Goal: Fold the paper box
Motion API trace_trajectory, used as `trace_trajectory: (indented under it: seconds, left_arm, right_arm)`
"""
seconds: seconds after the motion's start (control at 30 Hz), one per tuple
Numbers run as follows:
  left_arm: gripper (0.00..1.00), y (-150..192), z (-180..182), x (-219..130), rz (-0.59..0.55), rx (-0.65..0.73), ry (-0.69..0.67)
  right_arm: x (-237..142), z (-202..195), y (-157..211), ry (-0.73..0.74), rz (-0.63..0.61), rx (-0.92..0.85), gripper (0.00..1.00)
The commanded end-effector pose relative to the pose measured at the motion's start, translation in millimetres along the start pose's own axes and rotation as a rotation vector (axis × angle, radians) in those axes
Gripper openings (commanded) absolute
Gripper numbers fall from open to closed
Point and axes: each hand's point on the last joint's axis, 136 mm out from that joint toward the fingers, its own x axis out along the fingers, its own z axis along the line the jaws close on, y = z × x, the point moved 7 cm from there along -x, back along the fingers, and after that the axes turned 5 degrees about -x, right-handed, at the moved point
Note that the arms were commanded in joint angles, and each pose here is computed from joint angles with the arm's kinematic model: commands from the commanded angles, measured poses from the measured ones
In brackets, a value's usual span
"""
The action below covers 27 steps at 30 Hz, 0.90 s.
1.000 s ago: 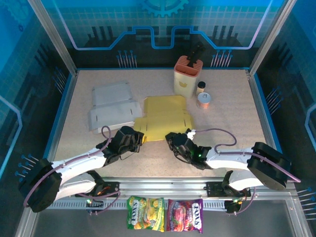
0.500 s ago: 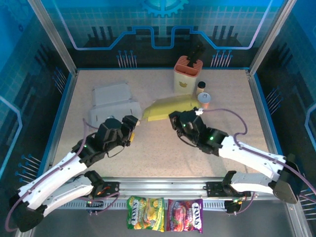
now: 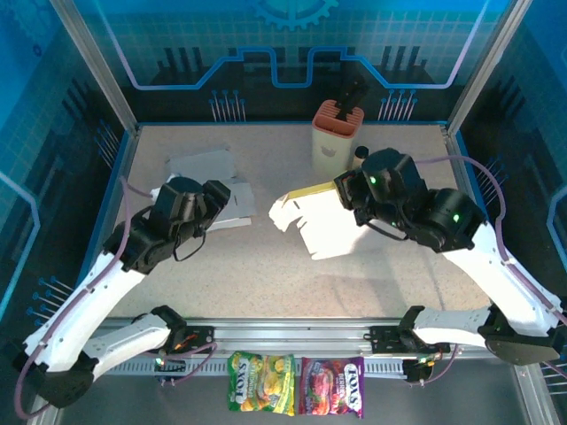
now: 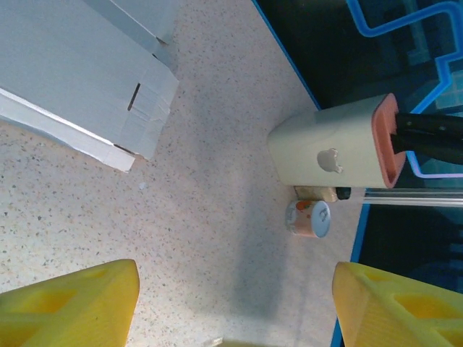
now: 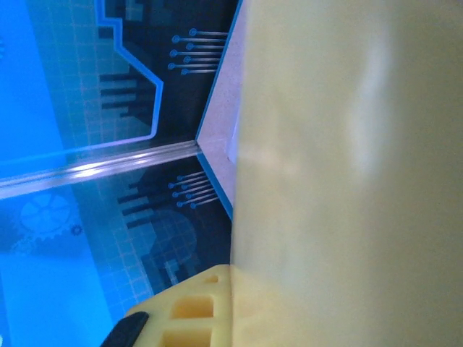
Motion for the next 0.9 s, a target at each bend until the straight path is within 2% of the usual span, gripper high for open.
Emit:
trace_trajectory:
  seconds: [0.0,0.13,0.33,0.6,0.7,0.87]
  left_arm:
    - [0.69,2.1,-2.9,9.7,0.095,0.063,-0.041]
    - [0.66,8.7,-6.4,29.0,0.21,0.097,-0.038]
    - [0.58,24.0,4.7,55.8,0.306,0.204,0.007]
    - [0.35,44.5,27.1,94.9,0.407,0.325,0.057]
    - [0.33,49.5,35.1,105.2,0.425,0.361,0.045]
    - [0.34,54.9,50.4,115.3,0.437,0.404,0.029]
  right_arm:
    - [52.3,-25.3,-8.1,0.209,0.056,0.051,0.0]
    - [105.4,-40.8,-19.1,0.242,0.112,0.07,0.0]
    - [148.5,-72.0,-31.5,0.165,0.182,0.072,0.0]
    - [181.4,-105.4,-35.7,0.016,0.265,0.073,0.0]
    - [187.5,-106.9,-37.3,-0.08,0.274,0.042,0.0]
    - [193.0,-124.3,-41.4,-0.125,0.272,-0.002,0.0]
